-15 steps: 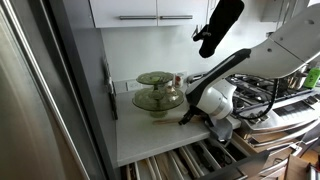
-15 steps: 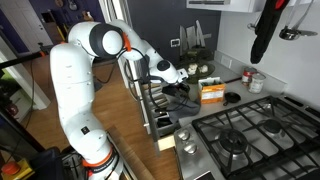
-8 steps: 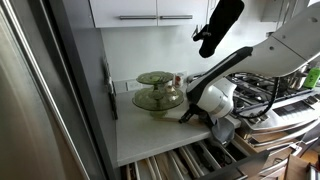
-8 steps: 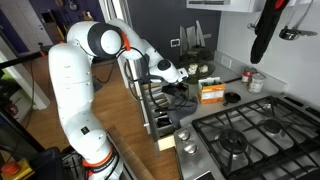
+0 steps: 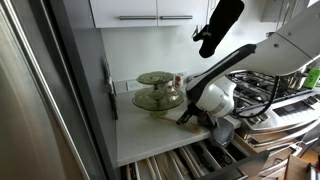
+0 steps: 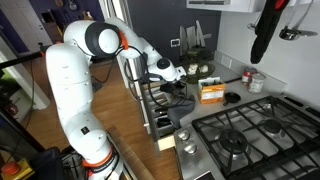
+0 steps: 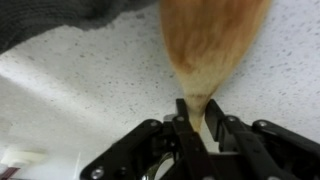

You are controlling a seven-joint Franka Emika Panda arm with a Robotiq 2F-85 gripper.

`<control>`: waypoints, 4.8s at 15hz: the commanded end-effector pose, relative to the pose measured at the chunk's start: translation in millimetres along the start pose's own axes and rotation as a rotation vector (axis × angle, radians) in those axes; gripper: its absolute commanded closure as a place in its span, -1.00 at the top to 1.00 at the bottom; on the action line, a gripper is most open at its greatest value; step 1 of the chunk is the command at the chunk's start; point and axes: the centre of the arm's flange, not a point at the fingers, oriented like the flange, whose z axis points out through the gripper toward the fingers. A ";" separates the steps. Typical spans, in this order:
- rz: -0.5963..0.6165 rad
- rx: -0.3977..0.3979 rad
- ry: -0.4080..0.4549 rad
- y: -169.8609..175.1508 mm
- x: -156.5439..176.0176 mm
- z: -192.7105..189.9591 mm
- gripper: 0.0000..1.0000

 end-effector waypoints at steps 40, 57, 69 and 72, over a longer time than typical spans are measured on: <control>0.307 0.207 -0.388 -97.6 -69.9 -32.2 -0.89; 0.527 0.056 -0.263 -83.6 -63.4 17.8 -0.89; 0.641 0.054 -0.191 -96.6 -62.2 46.2 -0.89; 0.647 0.042 -0.184 -98.4 -61.7 49.3 -0.24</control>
